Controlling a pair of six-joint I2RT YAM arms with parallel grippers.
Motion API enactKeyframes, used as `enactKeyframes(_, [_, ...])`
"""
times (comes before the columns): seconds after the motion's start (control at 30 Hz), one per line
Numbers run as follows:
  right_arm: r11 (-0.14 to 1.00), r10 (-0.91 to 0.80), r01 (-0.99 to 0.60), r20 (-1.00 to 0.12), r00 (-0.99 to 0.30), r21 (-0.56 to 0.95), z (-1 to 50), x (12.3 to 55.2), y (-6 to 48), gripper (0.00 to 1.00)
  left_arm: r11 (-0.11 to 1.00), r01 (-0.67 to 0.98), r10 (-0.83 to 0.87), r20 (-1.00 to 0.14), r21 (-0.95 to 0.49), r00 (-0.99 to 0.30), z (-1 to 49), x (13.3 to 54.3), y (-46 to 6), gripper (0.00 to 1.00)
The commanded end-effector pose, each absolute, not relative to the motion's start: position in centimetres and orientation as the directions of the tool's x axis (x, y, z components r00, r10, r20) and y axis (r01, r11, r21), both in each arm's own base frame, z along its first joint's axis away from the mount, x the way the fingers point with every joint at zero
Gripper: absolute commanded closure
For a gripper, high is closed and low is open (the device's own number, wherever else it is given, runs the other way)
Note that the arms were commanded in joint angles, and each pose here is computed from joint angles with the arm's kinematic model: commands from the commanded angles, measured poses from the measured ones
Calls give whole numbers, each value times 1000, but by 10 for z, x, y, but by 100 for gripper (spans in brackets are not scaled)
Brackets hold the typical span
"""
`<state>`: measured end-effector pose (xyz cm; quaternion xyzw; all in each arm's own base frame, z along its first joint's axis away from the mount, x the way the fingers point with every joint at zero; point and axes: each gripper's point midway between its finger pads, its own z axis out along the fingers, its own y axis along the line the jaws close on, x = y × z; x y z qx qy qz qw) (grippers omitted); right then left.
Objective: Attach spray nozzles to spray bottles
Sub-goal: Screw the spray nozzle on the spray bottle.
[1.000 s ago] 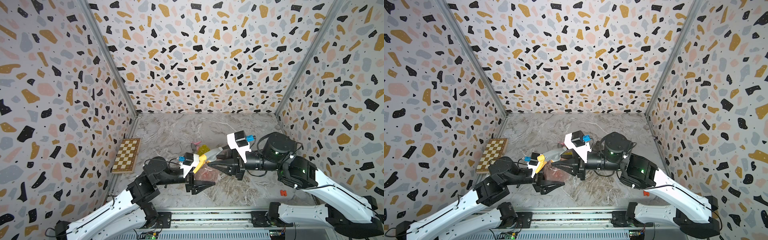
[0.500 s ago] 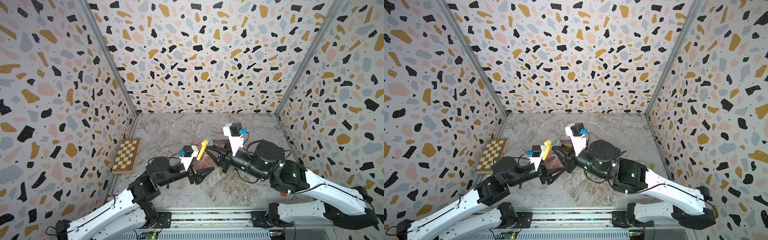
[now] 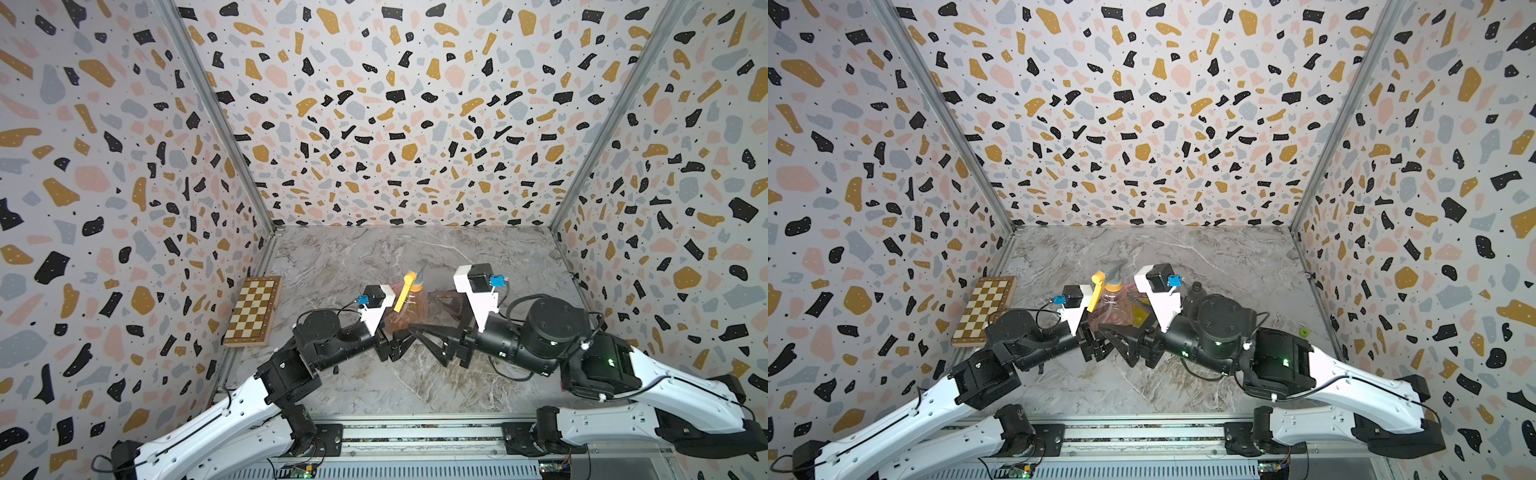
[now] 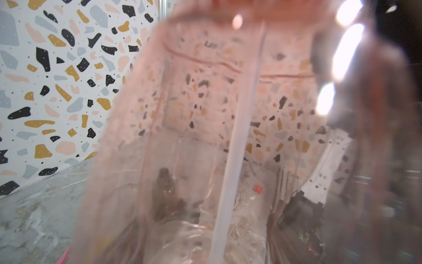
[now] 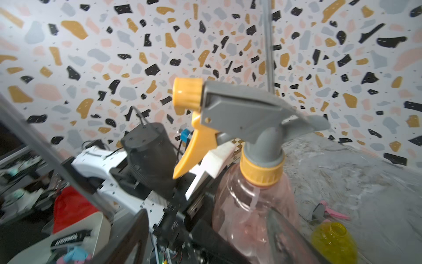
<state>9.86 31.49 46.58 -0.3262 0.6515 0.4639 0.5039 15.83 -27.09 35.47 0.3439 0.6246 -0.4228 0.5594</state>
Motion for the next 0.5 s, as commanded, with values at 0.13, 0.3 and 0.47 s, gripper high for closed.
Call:
enactKeyframes(0.13, [24, -70, -982, -979, -189, 188, 474, 70, 304, 23, 85, 995, -94, -995, -48, -40, 396, 96, -274, 100])
enactKeyframes(0.3, [-38, -50, -989, -989, -140, 142, 485, 67, 305, 33, -15, 998, -77, -995, -63, -64, 396, 81, -278, 100])
enactKeyframes(0.47, [-71, -2, -989, -992, -128, 128, 499, 62, 304, 37, -31, 997, -64, -996, -68, -70, 392, 80, -280, 100])
